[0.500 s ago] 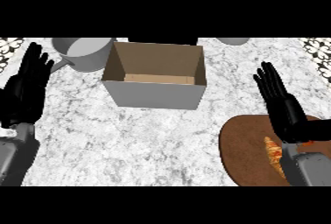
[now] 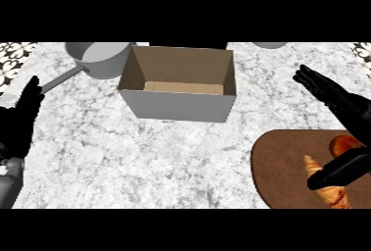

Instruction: Pick the tomato from the cutting board and place it in the cardboard box

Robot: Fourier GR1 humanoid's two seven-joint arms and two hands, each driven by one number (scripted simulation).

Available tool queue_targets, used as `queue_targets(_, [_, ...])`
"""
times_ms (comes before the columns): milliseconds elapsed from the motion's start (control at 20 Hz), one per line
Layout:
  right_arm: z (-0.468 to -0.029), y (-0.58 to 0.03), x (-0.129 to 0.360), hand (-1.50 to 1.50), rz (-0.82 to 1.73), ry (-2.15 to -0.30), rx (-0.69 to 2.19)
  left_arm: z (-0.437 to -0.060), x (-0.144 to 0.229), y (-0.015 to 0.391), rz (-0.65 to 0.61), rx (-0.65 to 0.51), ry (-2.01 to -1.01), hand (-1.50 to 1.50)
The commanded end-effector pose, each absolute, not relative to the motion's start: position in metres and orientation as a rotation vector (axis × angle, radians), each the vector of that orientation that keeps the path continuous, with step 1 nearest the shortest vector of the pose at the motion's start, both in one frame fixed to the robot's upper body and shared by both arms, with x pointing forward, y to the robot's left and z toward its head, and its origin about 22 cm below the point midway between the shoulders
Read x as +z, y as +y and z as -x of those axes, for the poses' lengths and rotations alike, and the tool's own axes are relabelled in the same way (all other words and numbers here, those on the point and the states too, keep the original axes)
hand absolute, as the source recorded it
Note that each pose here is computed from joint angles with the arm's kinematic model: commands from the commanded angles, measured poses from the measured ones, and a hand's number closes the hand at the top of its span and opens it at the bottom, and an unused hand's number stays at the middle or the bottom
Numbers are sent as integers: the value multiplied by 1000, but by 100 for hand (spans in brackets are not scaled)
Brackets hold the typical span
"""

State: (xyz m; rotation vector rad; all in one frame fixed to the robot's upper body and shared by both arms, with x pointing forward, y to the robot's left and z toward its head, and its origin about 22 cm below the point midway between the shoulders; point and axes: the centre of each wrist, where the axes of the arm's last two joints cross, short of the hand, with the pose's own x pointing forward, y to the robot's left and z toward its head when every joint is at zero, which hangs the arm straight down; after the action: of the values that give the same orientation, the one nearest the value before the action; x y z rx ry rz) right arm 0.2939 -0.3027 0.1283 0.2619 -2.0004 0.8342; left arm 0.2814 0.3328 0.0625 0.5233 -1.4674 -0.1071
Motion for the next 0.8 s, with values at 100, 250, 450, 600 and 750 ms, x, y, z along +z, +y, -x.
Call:
queue_targets(100, [-286,-358,100,-150,-584,-1976,907,-271,48,352,-624,-201,-1408,0])
queue_targets(250, [-288,-378,106,-150,-710,-2012,910,-268,40,343,-598,-214,-1405,0])
queue_targets(450, [-292,-391,131,-150,-591,-2102,1030,-266,32,345,-604,-210,-1389,0])
queue_targets(600, [-294,-403,162,-150,-388,-2109,1228,-269,34,340,-599,-232,-1397,0])
queue_targets(750, [-292,-400,167,-150,-296,-2019,1457,-272,36,342,-602,-237,-1411,0])
